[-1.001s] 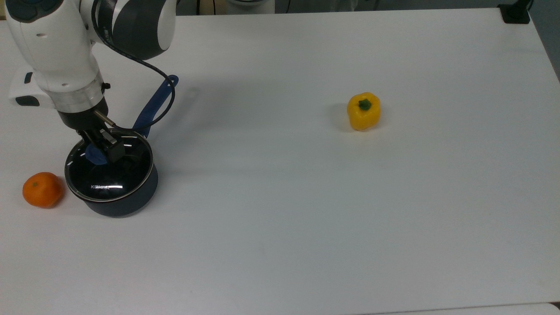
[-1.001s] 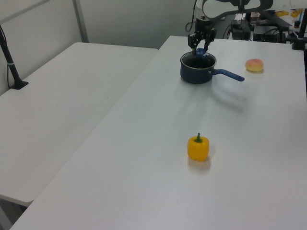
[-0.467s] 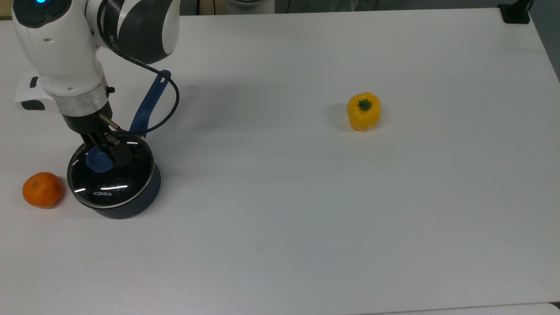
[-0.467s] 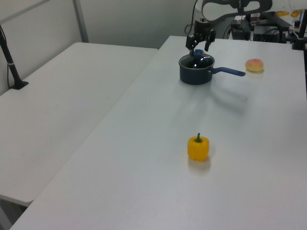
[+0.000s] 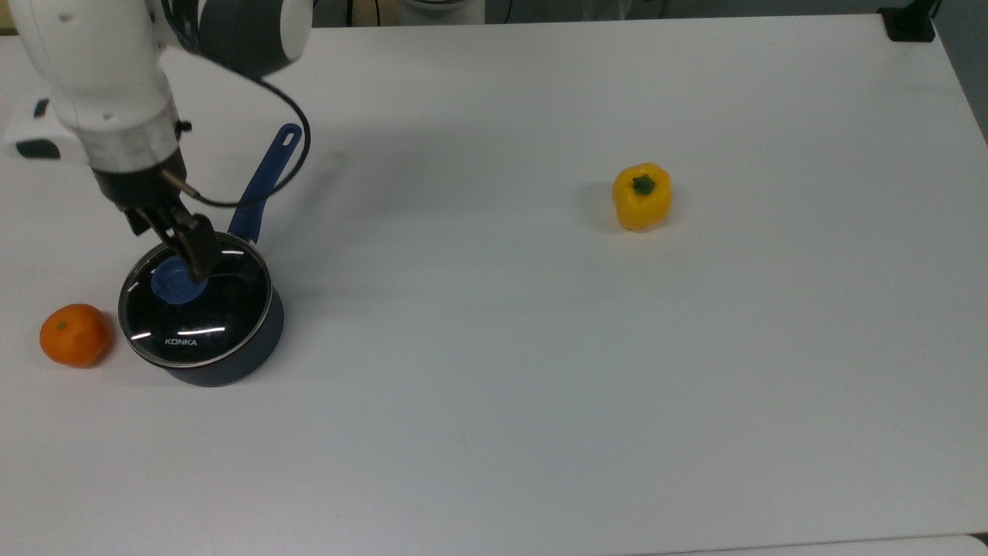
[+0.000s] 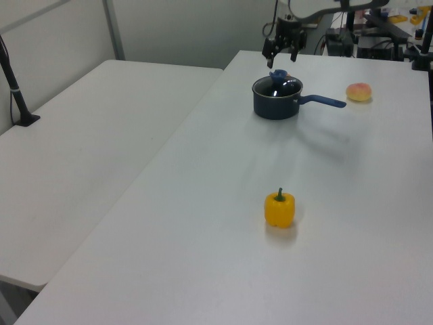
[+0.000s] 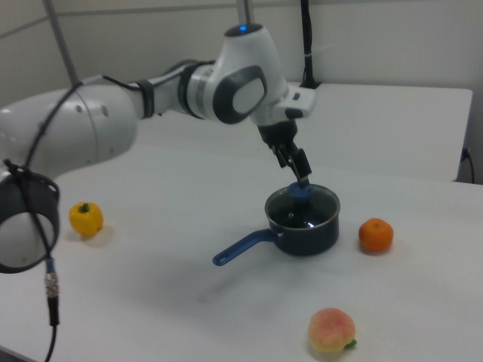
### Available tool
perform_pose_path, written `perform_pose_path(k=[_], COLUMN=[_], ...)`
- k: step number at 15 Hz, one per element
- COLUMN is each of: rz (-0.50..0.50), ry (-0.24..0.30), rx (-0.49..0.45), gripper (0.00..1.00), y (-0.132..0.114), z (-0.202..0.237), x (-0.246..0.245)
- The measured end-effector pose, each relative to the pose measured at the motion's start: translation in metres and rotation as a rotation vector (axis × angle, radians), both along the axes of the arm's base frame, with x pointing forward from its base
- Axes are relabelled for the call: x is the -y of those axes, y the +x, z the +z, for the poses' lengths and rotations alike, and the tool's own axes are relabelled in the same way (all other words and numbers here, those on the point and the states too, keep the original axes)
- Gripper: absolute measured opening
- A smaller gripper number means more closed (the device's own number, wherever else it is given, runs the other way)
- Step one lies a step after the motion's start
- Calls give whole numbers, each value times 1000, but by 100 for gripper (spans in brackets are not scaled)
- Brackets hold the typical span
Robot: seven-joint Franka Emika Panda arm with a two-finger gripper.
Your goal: Close lid
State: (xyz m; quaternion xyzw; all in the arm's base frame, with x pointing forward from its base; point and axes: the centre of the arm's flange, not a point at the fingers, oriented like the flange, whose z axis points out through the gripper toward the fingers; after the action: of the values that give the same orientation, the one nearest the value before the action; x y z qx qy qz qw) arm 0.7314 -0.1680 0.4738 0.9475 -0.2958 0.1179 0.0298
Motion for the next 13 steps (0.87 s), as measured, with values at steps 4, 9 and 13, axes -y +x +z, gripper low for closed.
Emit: perform_pose_path(k=[4, 9, 13], rz=[17, 47, 85], ry=[39, 99, 144], rx=[-22, -118, -120], gripper=[100, 100, 100], y=[-48, -131, -199], z=[66, 150, 191], x=[-23, -65, -117])
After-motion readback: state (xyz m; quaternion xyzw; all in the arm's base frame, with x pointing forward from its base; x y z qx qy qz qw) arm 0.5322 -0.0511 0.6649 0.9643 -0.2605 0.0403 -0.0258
